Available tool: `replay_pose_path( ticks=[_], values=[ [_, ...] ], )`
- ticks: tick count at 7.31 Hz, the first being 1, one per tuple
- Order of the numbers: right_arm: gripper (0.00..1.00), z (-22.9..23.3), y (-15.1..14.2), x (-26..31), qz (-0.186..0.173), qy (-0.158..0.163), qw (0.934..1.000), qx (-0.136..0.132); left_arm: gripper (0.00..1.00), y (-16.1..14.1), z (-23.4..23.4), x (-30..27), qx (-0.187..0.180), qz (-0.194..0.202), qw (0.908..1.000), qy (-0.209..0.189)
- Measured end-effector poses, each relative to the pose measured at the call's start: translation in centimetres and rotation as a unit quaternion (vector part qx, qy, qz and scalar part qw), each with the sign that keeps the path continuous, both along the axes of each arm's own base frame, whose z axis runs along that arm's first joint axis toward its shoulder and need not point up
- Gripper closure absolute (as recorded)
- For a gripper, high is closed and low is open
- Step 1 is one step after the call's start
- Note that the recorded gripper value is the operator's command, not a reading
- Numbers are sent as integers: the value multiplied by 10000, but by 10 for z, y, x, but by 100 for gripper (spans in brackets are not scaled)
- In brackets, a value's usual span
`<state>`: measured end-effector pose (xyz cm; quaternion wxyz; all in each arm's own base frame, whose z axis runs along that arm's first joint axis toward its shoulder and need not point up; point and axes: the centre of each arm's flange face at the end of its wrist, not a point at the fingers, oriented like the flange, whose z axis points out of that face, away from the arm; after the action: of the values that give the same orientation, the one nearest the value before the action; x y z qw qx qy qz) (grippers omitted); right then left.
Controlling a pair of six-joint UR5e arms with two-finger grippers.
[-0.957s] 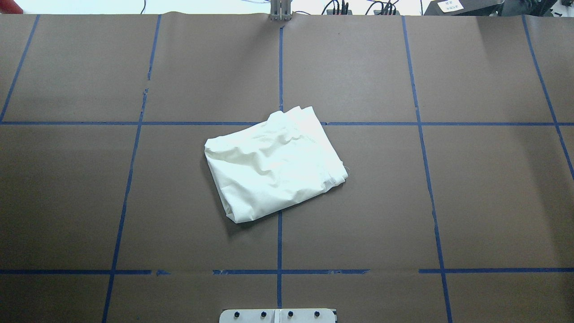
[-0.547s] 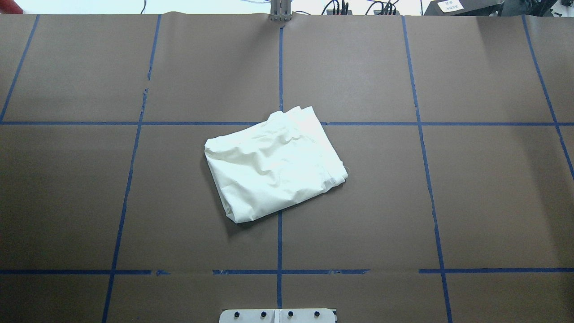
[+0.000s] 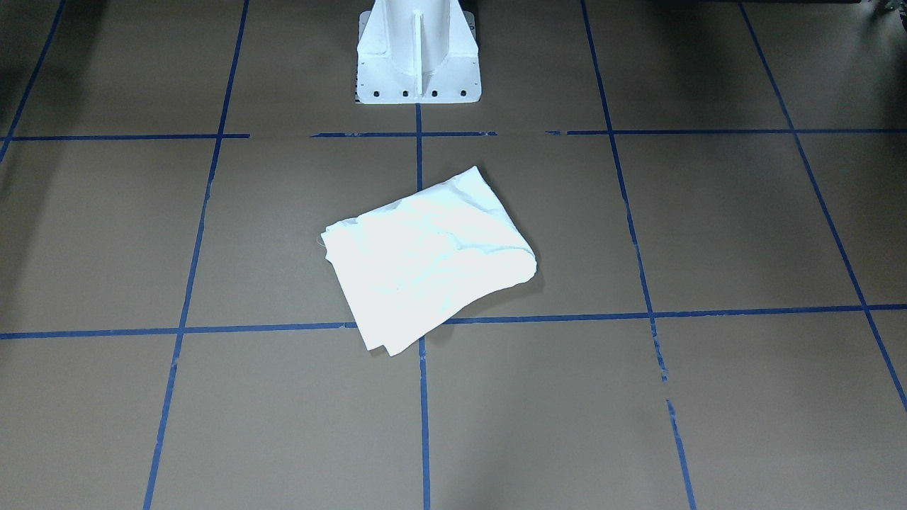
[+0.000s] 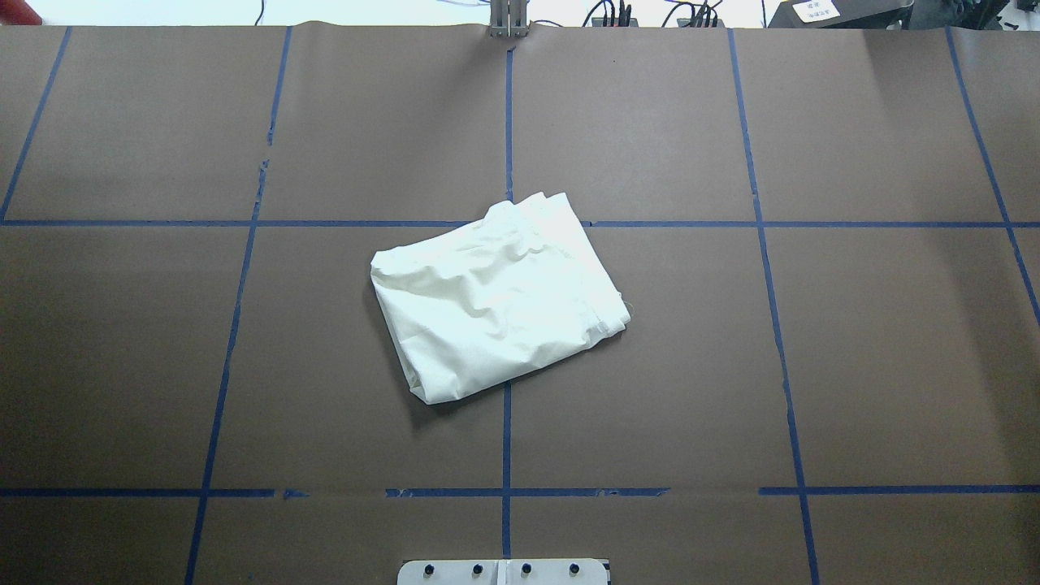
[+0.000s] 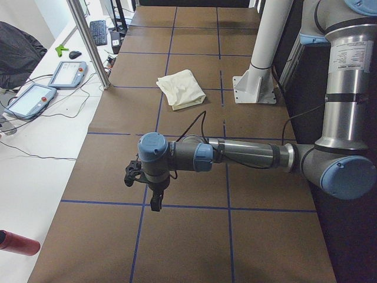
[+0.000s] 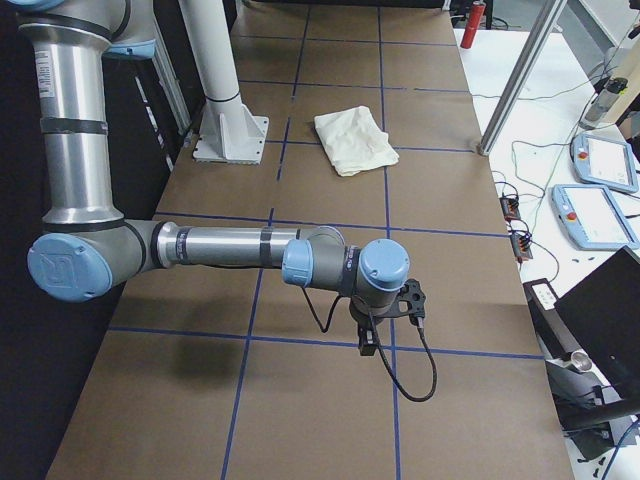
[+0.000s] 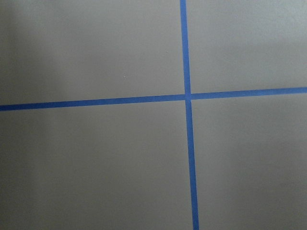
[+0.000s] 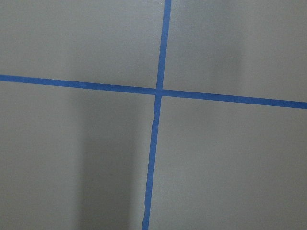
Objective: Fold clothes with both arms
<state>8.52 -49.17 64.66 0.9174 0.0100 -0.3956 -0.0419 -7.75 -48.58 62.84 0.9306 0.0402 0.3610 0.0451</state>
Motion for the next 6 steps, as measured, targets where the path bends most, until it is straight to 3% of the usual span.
replay_pose_path(
  ticks=[6],
  values=[
    [0,0,-1,0,0,0,10000,1,0,1,3,0,10,42,10000,25]
  ],
)
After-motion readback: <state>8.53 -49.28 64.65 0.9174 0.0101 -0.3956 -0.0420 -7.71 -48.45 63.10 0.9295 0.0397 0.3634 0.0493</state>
